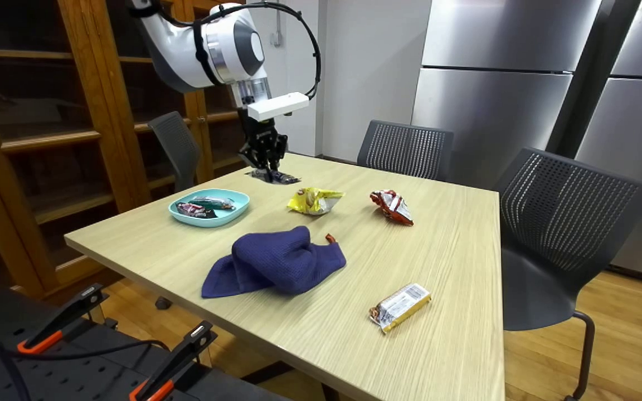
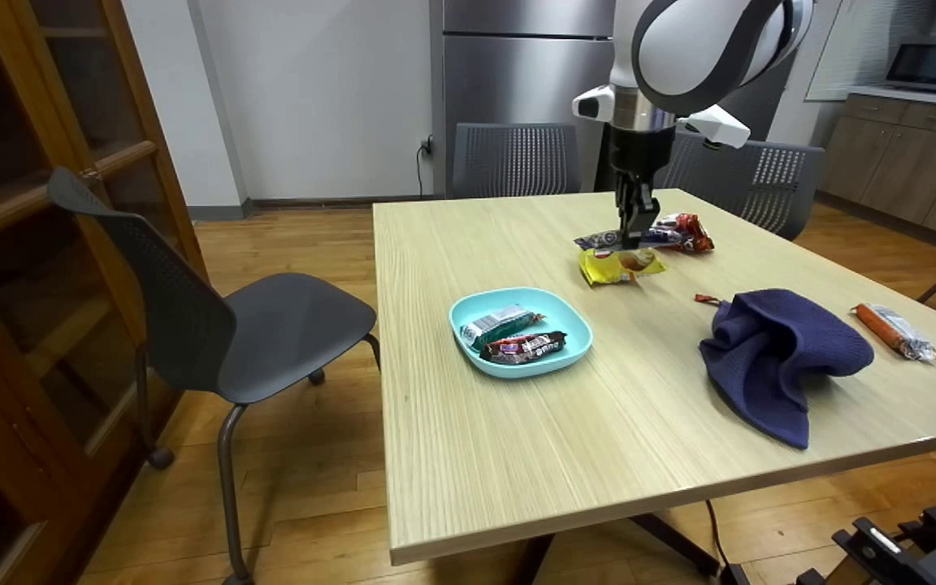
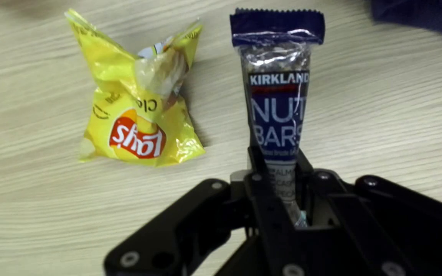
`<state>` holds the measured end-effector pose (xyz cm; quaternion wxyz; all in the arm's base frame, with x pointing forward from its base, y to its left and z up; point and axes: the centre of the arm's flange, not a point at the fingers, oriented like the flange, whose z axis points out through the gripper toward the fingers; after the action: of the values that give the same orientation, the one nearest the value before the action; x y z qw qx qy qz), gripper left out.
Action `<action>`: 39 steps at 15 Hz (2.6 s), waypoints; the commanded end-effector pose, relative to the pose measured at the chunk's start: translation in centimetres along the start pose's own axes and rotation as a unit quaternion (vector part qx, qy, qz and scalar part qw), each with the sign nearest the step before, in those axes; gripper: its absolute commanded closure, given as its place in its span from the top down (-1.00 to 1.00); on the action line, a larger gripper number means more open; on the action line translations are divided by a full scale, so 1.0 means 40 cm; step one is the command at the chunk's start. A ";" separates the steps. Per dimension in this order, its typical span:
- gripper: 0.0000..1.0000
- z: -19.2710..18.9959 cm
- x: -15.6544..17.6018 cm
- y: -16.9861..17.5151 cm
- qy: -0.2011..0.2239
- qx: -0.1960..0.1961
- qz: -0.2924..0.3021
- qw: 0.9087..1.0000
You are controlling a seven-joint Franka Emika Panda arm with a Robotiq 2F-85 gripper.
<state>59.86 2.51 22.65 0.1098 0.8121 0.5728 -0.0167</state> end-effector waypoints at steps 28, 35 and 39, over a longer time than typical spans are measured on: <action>-0.90 0.090 0.434 -0.092 0.044 0.019 -0.111 0.993; -0.90 0.100 0.464 -0.046 0.052 0.006 -0.109 0.993; -0.72 0.112 0.472 -0.047 0.052 0.006 -0.112 0.992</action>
<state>64.00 18.97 15.03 0.0698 0.7474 0.6605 0.0146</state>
